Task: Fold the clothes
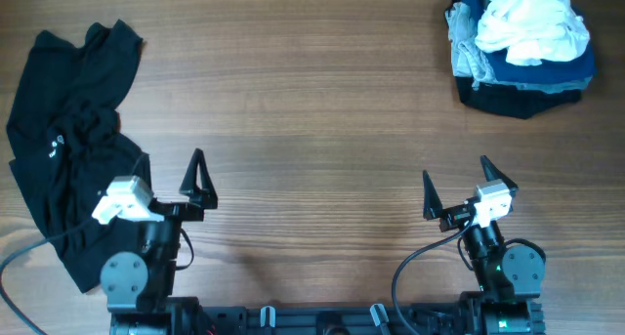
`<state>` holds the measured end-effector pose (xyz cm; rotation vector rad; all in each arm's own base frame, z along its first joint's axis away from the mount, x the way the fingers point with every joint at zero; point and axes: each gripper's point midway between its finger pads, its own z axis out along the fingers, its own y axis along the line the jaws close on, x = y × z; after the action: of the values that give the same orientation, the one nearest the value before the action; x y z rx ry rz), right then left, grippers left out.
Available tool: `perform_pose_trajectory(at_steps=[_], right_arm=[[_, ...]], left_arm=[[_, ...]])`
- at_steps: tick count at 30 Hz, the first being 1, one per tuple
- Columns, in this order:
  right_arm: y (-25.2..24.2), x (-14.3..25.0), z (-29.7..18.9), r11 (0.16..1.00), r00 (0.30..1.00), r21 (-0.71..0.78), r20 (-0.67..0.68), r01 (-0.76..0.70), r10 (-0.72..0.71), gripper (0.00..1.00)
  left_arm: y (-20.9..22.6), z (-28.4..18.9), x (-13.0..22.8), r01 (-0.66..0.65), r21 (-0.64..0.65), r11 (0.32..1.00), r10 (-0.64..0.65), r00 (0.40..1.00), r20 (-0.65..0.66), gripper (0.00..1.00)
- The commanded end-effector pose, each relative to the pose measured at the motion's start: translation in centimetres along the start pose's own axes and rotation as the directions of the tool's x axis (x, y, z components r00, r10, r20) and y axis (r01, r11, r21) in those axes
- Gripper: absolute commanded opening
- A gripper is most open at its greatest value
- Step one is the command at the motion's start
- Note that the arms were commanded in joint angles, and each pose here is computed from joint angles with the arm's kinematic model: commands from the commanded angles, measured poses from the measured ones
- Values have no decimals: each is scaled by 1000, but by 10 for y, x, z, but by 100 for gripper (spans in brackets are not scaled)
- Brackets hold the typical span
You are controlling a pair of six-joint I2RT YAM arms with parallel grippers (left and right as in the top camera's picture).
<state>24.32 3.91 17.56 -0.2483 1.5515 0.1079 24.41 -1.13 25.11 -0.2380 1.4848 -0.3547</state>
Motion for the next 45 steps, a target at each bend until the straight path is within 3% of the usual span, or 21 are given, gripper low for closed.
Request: perform_pose_trajectory(at_steps=[1, 10, 27, 39, 45], right_arm=[[-2, -2, 0, 1000, 1000, 13, 9, -12, 11, 100], [-2, -2, 0, 1000, 1000, 13, 9, -12, 12, 100], [-2, -2, 0, 1000, 1000, 13, 9, -12, 11, 100], [-2, -2, 0, 1000, 1000, 13, 9, -12, 12, 100], [-2, -2, 0, 1000, 1000, 13, 9, -12, 11, 100]], left_arm=[[-2, -6, -4, -22, 12, 1000, 21, 999, 39, 100], [-8, -16, -13, -22, 46, 999, 17, 994, 105, 100], [1, -8, 15, -14, 50, 999, 10, 996, 89, 100], [17, -3, 54, 35, 14, 999, -35, 999, -2, 100], [31, -6, 89, 35, -49, 998, -41, 989, -143, 100]])
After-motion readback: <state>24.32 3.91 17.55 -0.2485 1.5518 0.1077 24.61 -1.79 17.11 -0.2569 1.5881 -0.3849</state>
